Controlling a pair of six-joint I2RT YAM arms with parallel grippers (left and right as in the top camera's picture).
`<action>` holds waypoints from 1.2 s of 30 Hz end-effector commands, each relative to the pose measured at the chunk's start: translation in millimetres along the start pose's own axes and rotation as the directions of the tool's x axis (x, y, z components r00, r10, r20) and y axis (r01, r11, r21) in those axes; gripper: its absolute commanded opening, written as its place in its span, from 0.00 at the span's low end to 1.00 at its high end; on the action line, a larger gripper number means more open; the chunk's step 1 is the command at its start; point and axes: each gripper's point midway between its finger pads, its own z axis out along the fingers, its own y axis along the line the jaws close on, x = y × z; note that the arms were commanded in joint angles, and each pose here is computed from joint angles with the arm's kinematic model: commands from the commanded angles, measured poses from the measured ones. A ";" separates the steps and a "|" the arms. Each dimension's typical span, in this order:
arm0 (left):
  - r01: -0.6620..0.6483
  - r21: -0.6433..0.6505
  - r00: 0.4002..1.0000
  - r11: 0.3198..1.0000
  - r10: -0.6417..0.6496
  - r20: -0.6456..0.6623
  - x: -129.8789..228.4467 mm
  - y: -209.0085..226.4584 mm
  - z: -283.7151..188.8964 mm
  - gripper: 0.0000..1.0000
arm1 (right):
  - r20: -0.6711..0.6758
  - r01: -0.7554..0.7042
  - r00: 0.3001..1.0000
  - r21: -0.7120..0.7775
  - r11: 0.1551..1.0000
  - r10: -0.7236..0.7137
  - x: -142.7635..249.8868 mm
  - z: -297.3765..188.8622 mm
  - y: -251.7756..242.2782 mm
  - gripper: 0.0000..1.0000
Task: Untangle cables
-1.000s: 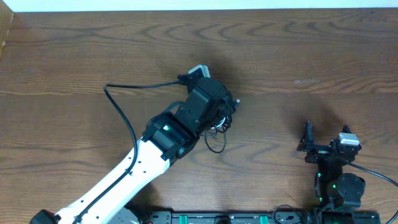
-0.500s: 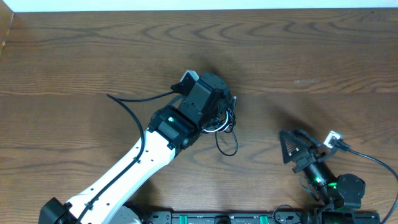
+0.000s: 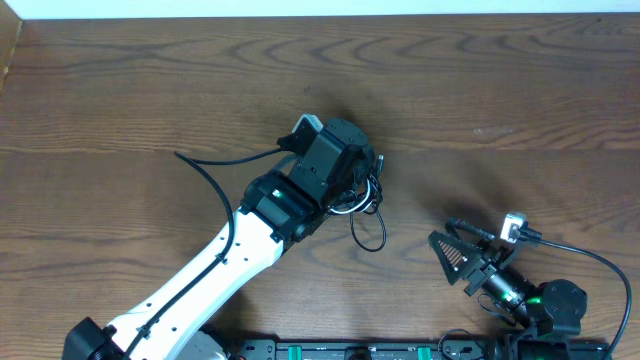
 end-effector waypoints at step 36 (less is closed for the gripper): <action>-0.187 0.086 0.976 0.979 0.195 -0.095 19.4 -15.4 2.1 0.08 | -0.159 -0.439 0.889 -0.031 0.898 0.430 -15.7 22.0 19.1 0.84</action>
